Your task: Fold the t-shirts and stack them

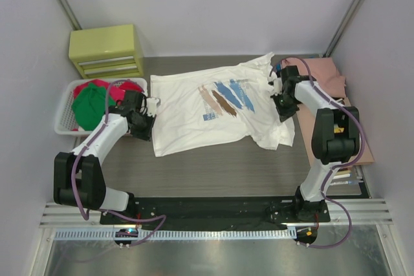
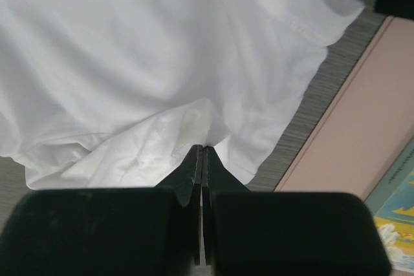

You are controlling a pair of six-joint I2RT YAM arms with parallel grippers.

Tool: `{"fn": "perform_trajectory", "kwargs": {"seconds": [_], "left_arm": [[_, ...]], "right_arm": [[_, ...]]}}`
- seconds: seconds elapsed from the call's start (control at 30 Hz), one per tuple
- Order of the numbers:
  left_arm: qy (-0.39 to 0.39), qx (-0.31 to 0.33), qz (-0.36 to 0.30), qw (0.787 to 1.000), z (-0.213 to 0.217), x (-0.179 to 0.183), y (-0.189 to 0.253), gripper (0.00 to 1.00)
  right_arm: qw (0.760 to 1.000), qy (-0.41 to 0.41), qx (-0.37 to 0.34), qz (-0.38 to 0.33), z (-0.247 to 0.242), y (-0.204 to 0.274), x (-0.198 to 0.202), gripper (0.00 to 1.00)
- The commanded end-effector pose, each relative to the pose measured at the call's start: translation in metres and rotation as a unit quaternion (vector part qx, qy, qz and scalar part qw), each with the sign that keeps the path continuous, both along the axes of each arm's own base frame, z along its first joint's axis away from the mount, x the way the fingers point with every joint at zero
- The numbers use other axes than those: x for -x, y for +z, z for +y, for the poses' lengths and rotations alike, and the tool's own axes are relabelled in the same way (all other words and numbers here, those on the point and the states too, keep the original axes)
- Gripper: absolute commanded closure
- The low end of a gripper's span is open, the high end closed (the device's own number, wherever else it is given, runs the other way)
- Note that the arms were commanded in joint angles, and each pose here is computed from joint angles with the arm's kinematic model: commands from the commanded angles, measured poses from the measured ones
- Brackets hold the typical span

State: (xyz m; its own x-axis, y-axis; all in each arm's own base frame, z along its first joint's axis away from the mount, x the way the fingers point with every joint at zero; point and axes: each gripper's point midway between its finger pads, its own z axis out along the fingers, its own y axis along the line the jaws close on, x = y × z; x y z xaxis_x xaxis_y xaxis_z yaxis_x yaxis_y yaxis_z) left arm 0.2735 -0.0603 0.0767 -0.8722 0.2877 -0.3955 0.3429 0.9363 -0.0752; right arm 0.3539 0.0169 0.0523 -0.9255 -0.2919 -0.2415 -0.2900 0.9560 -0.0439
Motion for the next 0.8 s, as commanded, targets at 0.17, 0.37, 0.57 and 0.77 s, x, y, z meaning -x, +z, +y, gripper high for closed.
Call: {"fn": "perform_trajectory", "kwargs": {"seconds": [0.17,0.37,0.57,0.77], "left_arm": [[-0.004,-0.002,-0.016,1.000,0.001,-0.005,0.006,1.00],[-0.007,0.005,-0.008,1.000,-0.003,-0.005,0.004,1.00],[-0.010,0.007,-0.003,1.000,-0.005,-0.004,0.003,1.00],[-0.012,0.004,-0.004,1.000,-0.004,-0.003,0.005,1.00]], "right_arm": [[0.993,-0.043,0.039,-0.102,-0.026,0.049,-0.062,0.99],[0.991,-0.060,0.055,-0.103,-0.041,0.042,-0.068,0.99],[0.994,-0.053,0.061,-0.070,-0.043,0.017,-0.062,0.58],[0.993,-0.071,0.045,-0.079,-0.051,0.020,-0.045,0.37]]}}
